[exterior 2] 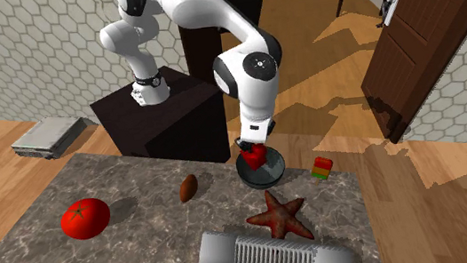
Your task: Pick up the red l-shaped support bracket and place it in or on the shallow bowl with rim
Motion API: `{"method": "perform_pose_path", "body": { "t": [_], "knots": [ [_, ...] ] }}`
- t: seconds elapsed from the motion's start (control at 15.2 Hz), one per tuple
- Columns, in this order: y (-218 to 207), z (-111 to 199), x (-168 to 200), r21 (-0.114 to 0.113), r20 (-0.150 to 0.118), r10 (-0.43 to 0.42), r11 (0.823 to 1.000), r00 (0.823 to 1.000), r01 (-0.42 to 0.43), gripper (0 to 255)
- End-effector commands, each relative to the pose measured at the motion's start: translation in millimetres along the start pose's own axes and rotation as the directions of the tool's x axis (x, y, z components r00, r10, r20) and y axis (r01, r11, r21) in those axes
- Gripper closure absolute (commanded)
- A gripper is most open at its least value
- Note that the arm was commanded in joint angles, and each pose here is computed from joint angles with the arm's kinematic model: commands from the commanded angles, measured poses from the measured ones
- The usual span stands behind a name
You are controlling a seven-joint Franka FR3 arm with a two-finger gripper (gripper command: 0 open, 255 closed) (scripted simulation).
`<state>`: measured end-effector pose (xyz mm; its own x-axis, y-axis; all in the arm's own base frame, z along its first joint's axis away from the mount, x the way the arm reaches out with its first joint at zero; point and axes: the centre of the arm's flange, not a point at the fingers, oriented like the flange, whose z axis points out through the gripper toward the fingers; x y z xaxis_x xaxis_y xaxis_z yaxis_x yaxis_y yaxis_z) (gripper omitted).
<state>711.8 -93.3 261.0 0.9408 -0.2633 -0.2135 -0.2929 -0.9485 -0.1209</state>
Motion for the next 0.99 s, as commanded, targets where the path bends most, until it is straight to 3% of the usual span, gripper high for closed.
{"method": "perform_pose_path", "body": {
  "t": [0.0, 0.2, 0.26, 0.59, 0.86, 0.92],
  "knots": [
    [-0.4, 0.3, 0.2, 0.000, -0.001, 0.000, 1.000, 1.000, 0.000, 255],
    [-0.4, 0.3, 0.2, 0.000, -0.001, 0.000, 1.000, 1.000, 0.000, 255],
    [-0.3, 0.3, 0.2, 0.000, -0.001, 0.000, 1.000, 1.000, 0.000, 0],
    [-0.3, 0.3, 0.2, 0.000, -0.001, 0.000, 1.000, 1.000, 0.000, 0],
    [-0.3, -49.7, 0.2, 0.000, -0.001, 0.000, 1.000, 1.000, 0.000, 0],
    [-0.3, -49.7, 0.2, 0.000, -0.001, 0.000, 1.000, 1.000, 0.000, 0]
  ]
}}
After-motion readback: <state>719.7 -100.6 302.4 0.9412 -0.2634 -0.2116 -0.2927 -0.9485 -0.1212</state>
